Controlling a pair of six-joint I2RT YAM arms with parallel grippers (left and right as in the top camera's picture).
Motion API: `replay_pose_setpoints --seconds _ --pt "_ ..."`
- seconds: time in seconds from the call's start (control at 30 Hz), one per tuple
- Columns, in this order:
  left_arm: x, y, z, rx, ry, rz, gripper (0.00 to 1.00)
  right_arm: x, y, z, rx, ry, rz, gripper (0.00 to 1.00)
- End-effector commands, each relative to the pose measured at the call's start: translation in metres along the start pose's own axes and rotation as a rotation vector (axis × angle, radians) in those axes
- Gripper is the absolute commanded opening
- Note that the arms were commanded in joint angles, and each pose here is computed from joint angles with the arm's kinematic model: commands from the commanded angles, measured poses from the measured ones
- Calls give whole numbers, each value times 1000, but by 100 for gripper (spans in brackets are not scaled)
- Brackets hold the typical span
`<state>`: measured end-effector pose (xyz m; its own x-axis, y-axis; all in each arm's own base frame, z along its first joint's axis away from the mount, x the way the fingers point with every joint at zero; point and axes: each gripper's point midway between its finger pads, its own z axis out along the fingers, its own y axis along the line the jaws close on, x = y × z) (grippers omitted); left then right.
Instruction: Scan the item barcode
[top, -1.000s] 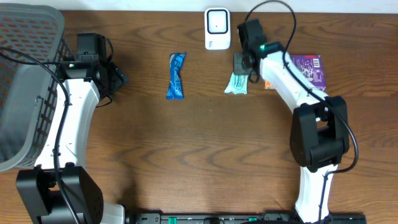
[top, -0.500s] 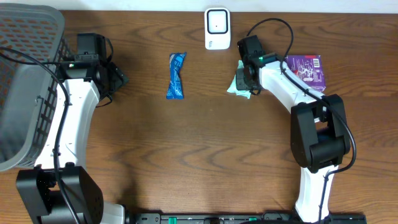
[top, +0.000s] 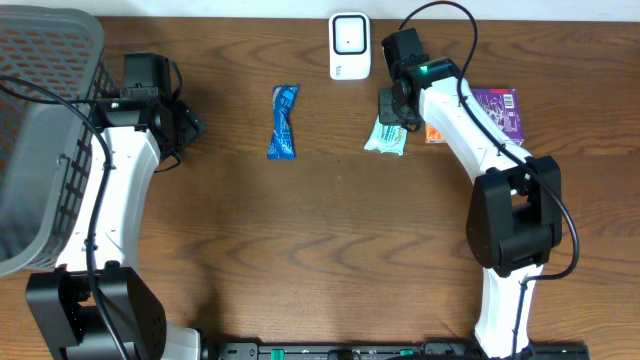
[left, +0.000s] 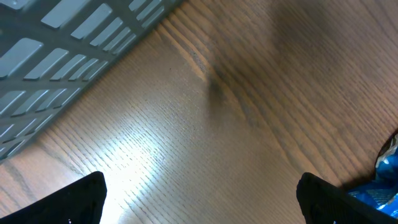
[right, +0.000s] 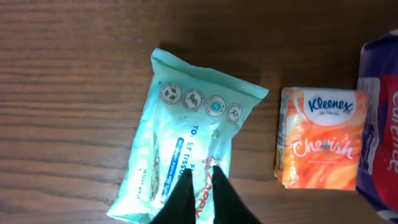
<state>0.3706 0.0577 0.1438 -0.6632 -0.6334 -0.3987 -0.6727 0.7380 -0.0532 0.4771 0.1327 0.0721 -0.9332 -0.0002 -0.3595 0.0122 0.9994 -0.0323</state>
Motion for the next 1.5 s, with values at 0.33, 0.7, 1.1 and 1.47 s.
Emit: replay_pose_setpoints --seconds 0.33,0.7,1.1,1.47 --pt "-1 3 1 -14 -3 -12 98 49 27 61 -160 41 2 7" --pt "-1 3 1 -14 -2 -12 98 69 93 46 -365 66 -161 10" --pt "-1 3 1 -14 -3 -13 98 4 63 -11 -356 -24 -79 60" --pt "-1 3 1 -14 -3 -13 98 42 66 25 -345 65 -80 70"
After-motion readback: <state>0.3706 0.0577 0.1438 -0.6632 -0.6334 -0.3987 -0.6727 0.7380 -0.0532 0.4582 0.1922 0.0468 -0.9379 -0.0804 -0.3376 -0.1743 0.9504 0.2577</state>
